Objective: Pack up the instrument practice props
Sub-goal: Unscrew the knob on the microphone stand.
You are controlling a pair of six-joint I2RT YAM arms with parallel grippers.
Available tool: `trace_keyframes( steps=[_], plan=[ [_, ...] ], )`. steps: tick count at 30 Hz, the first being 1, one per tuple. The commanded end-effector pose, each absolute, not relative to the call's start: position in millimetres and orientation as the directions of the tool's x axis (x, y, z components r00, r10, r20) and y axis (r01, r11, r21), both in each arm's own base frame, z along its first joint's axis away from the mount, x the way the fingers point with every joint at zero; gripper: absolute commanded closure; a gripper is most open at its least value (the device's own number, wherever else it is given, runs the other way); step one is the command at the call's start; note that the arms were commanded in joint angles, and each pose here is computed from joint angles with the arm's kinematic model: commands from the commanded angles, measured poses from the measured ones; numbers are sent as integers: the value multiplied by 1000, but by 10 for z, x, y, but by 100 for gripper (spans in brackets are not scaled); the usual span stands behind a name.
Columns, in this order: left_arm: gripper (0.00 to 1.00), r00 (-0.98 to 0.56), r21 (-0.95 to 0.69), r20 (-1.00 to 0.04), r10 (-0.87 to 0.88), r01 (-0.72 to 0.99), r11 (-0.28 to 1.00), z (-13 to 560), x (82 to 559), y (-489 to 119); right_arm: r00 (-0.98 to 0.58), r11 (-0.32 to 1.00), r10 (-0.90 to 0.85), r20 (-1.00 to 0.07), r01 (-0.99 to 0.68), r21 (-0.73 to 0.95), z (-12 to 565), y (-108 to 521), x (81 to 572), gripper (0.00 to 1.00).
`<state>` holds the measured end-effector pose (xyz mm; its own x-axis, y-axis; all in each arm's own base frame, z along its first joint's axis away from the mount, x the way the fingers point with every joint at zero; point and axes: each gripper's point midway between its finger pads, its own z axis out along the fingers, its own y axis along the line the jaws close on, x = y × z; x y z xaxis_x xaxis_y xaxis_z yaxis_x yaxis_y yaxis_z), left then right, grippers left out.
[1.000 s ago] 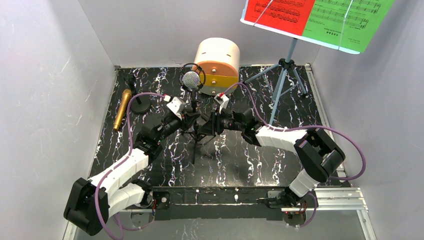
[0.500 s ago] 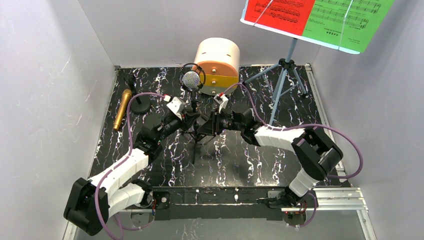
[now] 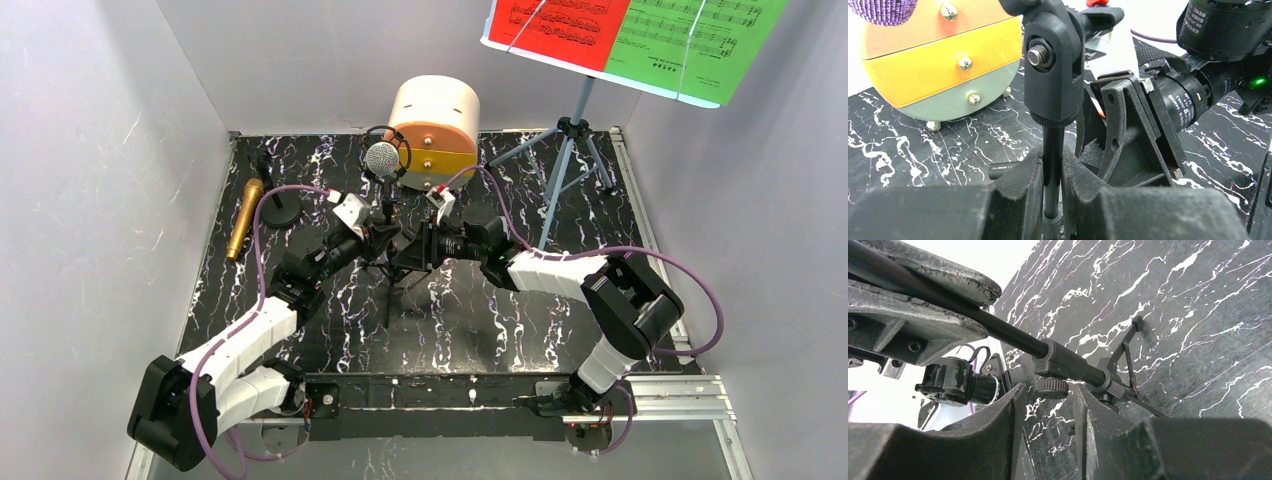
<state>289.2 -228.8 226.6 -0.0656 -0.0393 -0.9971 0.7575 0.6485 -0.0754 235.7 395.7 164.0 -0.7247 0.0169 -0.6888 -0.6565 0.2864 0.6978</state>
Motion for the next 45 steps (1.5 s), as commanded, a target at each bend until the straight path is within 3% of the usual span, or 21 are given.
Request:
trace_keyframes(
  steps=[1,12,16,19,25,32,37,45],
  plan=[
    [100,-141,-111,-990,-5,761,639,2084,2844,-2303,-679,257,78,-730,-694,673,1951,4040,2465,52],
    [100,-136,-108,-991,-5,763,638,2092,2837,-2301,-692,263,105,-715,-674,691,1922,4048,2504,62],
    [100,-136,-108,-991,-5,763,638,2094,2836,-2300,-679,276,82,-729,-688,671,1873,4041,2505,77],
    [100,-137,-109,-991,-5,762,639,2091,2836,-2299,-650,306,49,-758,-713,631,1760,3995,2508,98],
    [100,-144,-120,-989,-14,762,637,2104,2837,-2308,-522,370,-43,-852,-801,471,1469,3861,2527,99],
    [100,-141,-117,-990,-12,765,634,2102,2828,-2308,-220,365,-257,-941,-924,116,1278,3876,2517,99],
    [100,-146,-113,-989,1,771,627,2062,2814,-2315,15,301,-390,-921,-943,-143,1191,3892,2425,99],
    [100,-146,-104,-989,19,784,612,2020,2794,-2332,162,268,-494,-854,-906,-327,1147,3829,2560,99]
  ],
)
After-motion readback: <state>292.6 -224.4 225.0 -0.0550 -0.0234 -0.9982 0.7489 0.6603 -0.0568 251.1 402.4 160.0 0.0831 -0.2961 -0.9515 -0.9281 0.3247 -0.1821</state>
